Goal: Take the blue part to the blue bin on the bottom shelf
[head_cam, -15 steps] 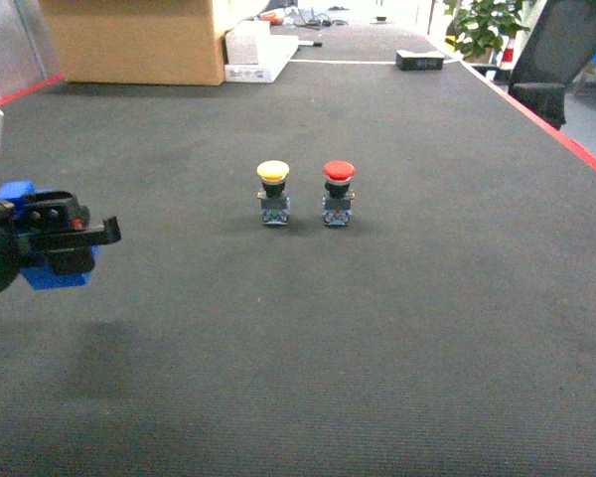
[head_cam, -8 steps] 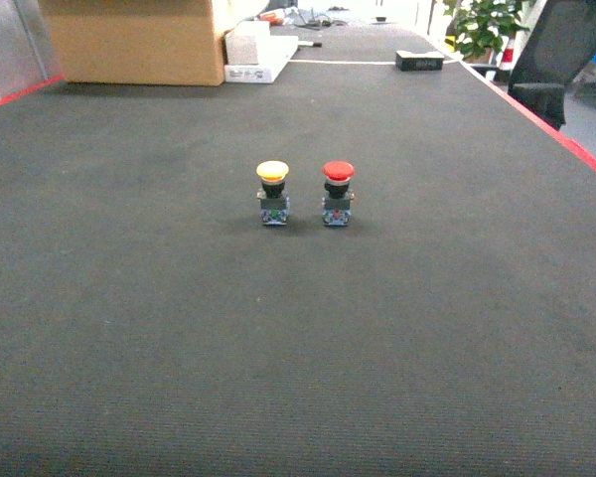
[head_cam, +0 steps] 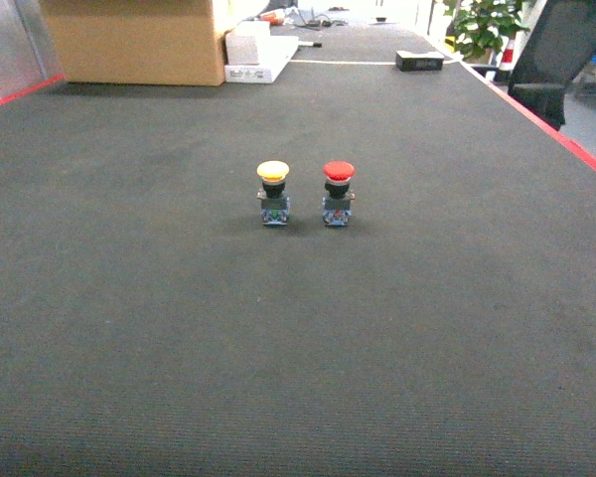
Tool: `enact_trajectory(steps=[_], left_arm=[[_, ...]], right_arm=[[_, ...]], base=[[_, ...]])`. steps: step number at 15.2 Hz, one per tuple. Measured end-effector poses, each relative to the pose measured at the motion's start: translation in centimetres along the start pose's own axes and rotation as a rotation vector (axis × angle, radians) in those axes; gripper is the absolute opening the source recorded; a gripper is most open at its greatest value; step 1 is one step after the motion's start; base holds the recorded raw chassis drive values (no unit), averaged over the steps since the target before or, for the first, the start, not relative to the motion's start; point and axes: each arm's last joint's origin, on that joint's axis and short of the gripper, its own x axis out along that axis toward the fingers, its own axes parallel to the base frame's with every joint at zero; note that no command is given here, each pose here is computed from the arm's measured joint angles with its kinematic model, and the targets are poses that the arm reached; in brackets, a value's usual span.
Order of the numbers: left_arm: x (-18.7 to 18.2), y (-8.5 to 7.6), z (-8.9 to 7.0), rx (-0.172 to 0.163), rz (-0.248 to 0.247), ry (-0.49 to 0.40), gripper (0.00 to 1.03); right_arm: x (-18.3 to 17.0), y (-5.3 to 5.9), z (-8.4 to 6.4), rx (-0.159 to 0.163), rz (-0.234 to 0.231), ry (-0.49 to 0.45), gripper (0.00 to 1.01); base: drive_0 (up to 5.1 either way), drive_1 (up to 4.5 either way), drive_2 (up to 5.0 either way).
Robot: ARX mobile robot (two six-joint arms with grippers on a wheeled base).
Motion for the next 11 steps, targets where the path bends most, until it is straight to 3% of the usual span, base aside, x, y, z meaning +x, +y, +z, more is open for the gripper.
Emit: enact_trajectory(steps=[11], left_arm=[[0.02, -0.01, -0.01, 0.001, 0.0, 0.001, 0.44]], right_arm=[[0.0, 0.0, -0.01, 0.0, 0.0, 0.001, 0.98]], base=[[0.0, 0.0, 0.0]])
